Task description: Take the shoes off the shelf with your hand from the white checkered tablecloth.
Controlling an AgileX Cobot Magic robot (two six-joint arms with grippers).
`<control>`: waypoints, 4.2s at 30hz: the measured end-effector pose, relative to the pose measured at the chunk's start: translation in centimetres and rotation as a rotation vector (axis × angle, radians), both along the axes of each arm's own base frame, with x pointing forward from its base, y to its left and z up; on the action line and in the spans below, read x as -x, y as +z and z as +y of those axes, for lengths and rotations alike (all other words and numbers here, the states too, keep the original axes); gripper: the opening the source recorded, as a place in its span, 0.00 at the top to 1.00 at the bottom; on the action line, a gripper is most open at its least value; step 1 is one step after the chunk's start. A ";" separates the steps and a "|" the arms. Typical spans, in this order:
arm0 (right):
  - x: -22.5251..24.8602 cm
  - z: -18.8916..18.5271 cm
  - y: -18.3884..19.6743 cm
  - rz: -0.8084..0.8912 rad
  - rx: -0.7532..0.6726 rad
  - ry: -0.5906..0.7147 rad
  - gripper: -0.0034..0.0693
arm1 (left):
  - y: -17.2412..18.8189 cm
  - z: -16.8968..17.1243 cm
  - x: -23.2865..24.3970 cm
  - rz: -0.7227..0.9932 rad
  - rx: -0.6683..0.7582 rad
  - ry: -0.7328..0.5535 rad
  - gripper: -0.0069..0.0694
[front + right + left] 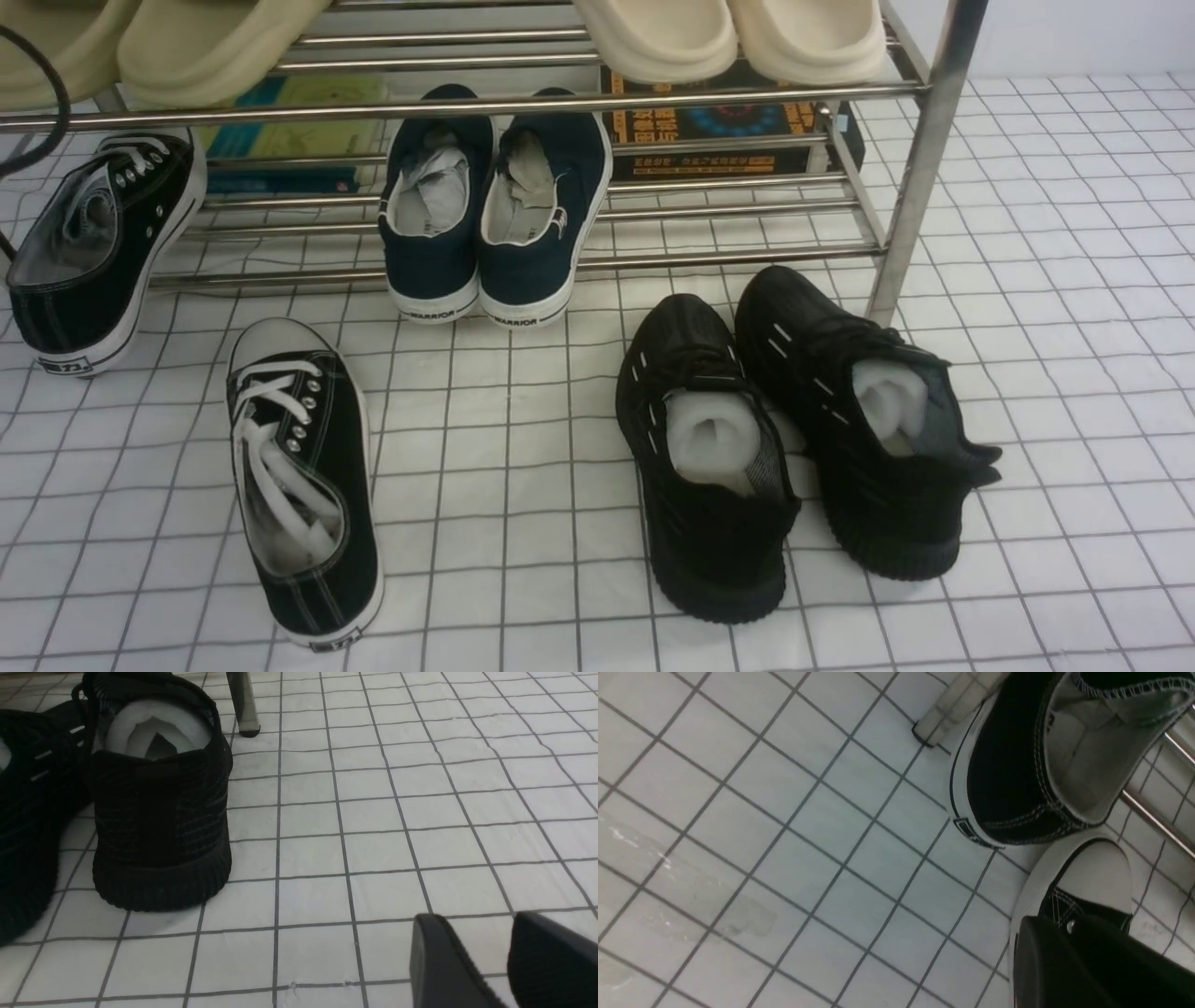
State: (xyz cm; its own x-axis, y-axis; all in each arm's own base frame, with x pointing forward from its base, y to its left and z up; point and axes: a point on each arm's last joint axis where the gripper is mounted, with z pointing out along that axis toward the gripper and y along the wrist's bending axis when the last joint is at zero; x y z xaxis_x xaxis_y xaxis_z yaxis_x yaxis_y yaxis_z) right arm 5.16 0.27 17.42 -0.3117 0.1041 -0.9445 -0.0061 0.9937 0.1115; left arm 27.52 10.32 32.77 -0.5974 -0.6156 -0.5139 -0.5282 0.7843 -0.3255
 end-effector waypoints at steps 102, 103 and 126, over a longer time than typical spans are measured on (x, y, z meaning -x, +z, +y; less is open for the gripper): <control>0.0 0.0 0.0 0.000 -0.001 0.004 0.62 | -7.8 -3.0 7.5 0.303 0.028 -0.135 0.51; 0.0 0.0 0.0 0.000 -0.001 0.004 0.62 | -7.3 -3.3 7.8 0.302 0.023 -0.159 0.53; 0.0 0.0 0.0 0.000 -0.001 0.004 0.62 | -3.8 -18.3 16.0 -0.297 0.007 -1.066 0.91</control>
